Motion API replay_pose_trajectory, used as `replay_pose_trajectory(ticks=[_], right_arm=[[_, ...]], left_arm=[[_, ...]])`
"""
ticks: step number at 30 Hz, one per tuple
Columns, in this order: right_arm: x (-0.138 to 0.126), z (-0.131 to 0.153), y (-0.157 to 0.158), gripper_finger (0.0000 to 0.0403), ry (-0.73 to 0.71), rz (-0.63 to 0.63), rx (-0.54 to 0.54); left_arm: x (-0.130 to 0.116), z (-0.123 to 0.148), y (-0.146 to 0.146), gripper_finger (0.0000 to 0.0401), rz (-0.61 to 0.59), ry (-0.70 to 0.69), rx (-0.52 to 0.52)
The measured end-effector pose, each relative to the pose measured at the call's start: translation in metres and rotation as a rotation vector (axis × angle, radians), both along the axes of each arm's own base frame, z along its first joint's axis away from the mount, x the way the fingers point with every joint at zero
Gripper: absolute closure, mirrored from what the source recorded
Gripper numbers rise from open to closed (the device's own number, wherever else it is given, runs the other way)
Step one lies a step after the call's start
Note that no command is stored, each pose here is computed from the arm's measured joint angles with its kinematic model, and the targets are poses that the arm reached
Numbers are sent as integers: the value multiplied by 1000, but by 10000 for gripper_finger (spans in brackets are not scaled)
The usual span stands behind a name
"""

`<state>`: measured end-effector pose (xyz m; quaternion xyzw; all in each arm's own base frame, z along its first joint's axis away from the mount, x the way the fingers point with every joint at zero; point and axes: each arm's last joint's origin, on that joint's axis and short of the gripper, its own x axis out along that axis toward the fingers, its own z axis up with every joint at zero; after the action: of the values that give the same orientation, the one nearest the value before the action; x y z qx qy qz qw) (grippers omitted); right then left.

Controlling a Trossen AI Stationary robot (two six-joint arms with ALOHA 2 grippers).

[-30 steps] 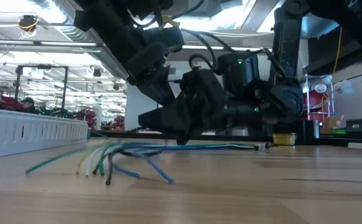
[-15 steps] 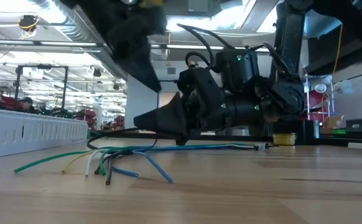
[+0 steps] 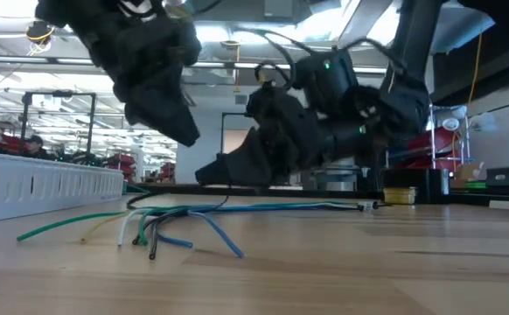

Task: Ziptie cables
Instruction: Wrap the colored cables with the black zip tie

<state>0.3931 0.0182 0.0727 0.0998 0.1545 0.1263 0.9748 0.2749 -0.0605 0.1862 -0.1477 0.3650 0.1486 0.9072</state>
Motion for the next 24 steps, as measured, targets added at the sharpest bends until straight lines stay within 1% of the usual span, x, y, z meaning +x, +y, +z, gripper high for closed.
replay_pose_trajectory(ticks=[3, 5, 8, 10, 13, 17, 20, 22, 24], right_arm=[[-2, 12, 6, 402, 46, -10, -85], [-4, 20, 13, 402, 64, -29, -158], [-7, 31, 23, 403, 58, -46, -230], [-7, 34, 29, 403, 48, -53, -241], [-9, 34, 38, 403, 57, -54, -253], [-12, 33, 53, 403, 70, -59, -276], [-13, 33, 58, 403, 65, -62, -283], [-13, 33, 58, 403, 65, -61, -283], [-13, 32, 58, 403, 76, -60, -284]], left_arm=[[-3, -8, -6, 265, 6, -64, -47], [-5, -12, -9, 256, 0, -90, -61], [-9, -17, -11, 250, -6, -106, -41], [-10, -21, -13, 249, -1, -99, -19], [-10, -28, -17, 249, -31, -70, 16], [-2, -37, -24, 248, -94, -91, 56], [2, -44, -26, 248, -120, -71, 83], [2, -46, -26, 248, -133, -54, 102], [6, -42, -27, 248, -148, -65, 117]])
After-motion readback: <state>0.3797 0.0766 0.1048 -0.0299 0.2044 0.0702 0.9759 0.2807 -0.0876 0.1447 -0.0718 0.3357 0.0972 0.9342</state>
